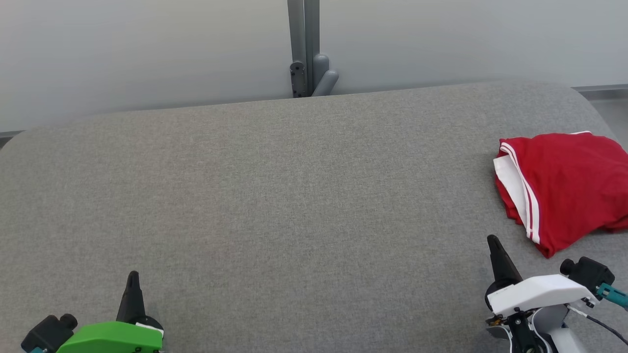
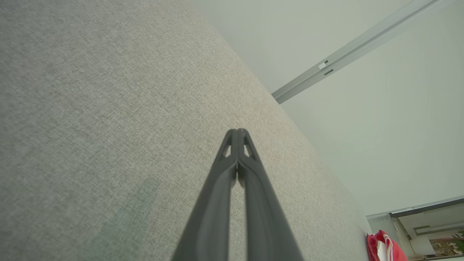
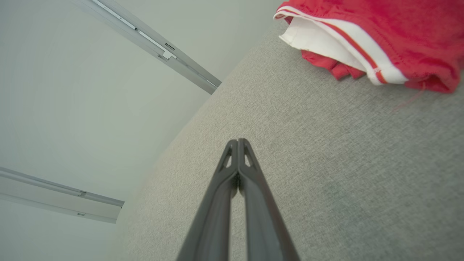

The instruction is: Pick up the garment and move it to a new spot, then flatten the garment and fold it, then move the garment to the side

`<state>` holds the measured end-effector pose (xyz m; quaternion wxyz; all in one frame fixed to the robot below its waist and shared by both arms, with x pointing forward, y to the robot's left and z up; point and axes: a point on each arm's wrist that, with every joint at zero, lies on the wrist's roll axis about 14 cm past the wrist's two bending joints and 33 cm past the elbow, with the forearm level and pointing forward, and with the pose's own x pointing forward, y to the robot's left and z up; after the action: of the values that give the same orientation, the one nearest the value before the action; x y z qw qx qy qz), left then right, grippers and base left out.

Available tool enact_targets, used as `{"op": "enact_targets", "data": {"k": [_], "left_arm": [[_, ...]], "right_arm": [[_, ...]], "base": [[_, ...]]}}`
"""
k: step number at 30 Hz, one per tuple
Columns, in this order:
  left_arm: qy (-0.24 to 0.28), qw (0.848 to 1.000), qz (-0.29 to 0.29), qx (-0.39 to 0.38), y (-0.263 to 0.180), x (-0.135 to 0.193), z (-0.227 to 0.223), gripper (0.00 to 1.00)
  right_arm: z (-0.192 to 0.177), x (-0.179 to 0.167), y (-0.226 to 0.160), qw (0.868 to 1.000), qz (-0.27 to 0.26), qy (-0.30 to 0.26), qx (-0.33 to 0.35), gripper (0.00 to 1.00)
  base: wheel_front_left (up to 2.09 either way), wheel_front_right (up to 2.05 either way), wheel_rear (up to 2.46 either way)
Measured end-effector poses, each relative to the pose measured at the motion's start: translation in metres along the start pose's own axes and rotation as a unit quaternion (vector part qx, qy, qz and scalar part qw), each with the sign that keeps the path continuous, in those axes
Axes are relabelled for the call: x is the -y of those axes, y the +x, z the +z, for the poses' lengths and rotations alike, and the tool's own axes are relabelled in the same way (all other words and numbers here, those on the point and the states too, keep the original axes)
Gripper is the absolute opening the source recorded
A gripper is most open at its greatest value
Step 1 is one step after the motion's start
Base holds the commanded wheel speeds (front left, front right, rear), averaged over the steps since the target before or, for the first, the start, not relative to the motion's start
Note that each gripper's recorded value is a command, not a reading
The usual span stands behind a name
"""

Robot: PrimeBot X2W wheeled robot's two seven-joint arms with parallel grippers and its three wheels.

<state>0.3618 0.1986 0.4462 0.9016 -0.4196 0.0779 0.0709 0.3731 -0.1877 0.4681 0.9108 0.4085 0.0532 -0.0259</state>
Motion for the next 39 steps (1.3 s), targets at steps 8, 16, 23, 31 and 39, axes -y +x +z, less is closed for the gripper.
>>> {"op": "enact_targets", "data": {"k": [8, 16, 23, 31, 39], "left_arm": [[-0.051, 0.999, -0.005, 0.001, 0.001, 0.003, 0.004, 0.00], [-0.093, 0.996, -0.015, 0.002, 0.002, 0.009, 0.008, 0.00], [-0.131, 0.991, -0.025, 0.002, 0.003, 0.014, 0.011, 0.00], [-0.171, 0.985, -0.035, 0.002, 0.004, 0.019, 0.015, 0.00], [-0.205, 0.978, -0.045, 0.002, 0.004, 0.023, 0.019, 0.00]], "right_arm": [[0.004, -0.002, 0.001, 0.999, 0.001, 0.051, 0.003, 0.00], [0.008, -0.004, 0.002, 0.995, 0.005, 0.097, 0.006, 0.00], [0.012, -0.006, 0.003, 0.991, 0.009, 0.135, 0.009, 0.00], [0.016, -0.009, 0.003, 0.985, 0.015, 0.174, 0.012, 0.00], [0.019, -0.012, 0.004, 0.977, 0.021, 0.211, 0.013, 0.00]], "base": [[0.00, 0.00, 0.00], [0.00, 0.00, 0.00], [0.00, 0.00, 0.00], [0.00, 0.00, 0.00], [0.00, 0.00, 0.00]]}}
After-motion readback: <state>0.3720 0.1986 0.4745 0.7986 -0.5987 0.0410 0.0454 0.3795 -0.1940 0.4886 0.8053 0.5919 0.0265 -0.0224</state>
